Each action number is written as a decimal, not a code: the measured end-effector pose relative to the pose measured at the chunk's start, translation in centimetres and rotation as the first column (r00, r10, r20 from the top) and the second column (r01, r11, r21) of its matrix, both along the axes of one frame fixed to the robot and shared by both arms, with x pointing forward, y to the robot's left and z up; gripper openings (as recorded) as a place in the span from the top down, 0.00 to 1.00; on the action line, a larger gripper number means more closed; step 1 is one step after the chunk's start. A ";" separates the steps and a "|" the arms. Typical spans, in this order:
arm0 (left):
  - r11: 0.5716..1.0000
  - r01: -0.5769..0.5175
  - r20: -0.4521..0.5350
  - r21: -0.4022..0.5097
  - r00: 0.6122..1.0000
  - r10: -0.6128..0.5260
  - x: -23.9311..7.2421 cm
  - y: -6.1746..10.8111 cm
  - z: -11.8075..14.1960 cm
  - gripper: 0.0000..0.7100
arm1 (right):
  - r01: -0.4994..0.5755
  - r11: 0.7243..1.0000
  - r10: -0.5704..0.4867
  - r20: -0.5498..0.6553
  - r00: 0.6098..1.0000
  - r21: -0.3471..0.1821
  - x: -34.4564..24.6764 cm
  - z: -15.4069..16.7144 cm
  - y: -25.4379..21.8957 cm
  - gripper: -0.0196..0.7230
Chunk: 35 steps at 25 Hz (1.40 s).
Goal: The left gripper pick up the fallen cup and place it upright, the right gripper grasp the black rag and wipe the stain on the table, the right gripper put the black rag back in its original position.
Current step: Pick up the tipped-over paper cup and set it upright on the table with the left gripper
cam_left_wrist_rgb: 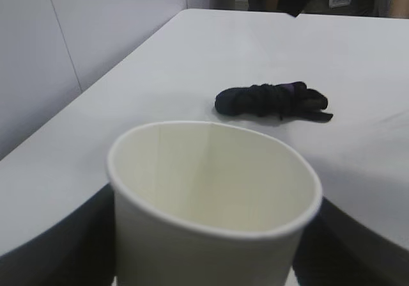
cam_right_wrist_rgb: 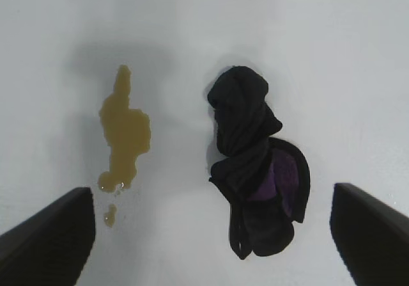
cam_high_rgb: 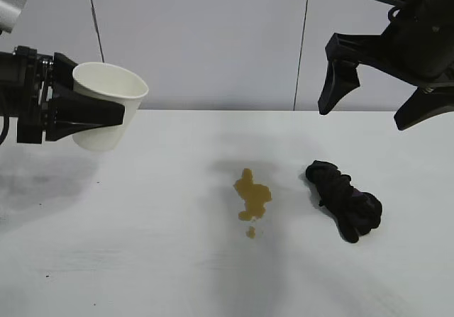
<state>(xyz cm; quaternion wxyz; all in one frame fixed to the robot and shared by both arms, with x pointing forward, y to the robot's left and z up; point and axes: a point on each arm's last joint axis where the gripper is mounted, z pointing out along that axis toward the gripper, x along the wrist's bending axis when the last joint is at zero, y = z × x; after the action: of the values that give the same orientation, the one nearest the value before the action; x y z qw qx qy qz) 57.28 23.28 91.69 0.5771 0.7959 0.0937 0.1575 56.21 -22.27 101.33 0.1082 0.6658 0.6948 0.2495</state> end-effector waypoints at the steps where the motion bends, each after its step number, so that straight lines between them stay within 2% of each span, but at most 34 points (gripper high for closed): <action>1: 1.000 -0.002 -0.004 0.003 1.000 0.002 0.1 0.1 -0.5 0.32 | 0.000 1.000 0.000 0.001 1.000 0.000 0.0 0.0 0.0 0.04; 7: 1.000 0.010 -0.025 0.018 1.000 -0.010 0.7 0.3 -3.3 0.35 | 0.001 1.000 -0.001 0.005 1.000 0.001 0.0 0.0 0.0 0.04; 22: 1.000 0.012 -0.109 0.017 0.994 -0.010 0.7 0.3 -7.2 0.35 | 0.001 1.000 -0.001 0.006 1.000 0.001 0.0 0.0 0.0 0.04; 24: 1.000 0.010 -0.119 0.019 0.993 -0.007 0.7 0.3 -7.5 0.31 | 0.001 1.000 -0.001 0.006 1.000 0.001 0.0 0.0 0.0 0.04; 27: 1.000 0.007 -0.118 0.019 0.993 -0.004 0.7 0.3 -7.4 0.12 | 0.001 1.000 -0.001 0.006 1.000 0.001 0.0 0.0 0.0 0.04; 28: 1.000 0.006 -0.120 0.018 0.993 -0.003 0.7 0.3 -7.4 0.09 | 0.001 1.000 -0.001 0.006 1.000 0.001 0.0 0.0 0.0 0.04; 32: 1.000 -0.028 -0.194 -0.010 0.981 0.025 0.8 0.3 -7.1 0.03 | 0.001 1.000 -0.001 0.006 1.000 0.001 0.0 0.0 0.0 0.04; 35: 0.998 -0.060 -0.218 -0.033 0.975 0.051 1.1 0.4 -5.0 0.03 | 0.001 1.000 -0.001 0.005 1.000 0.001 0.0 0.0 0.0 0.04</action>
<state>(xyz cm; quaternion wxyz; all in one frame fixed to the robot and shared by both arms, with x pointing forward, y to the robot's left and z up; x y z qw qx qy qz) 58.34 23.65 86.68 0.5743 0.7939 0.1814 0.0838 56.25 -22.26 101.35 0.1099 0.6655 0.6941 0.2513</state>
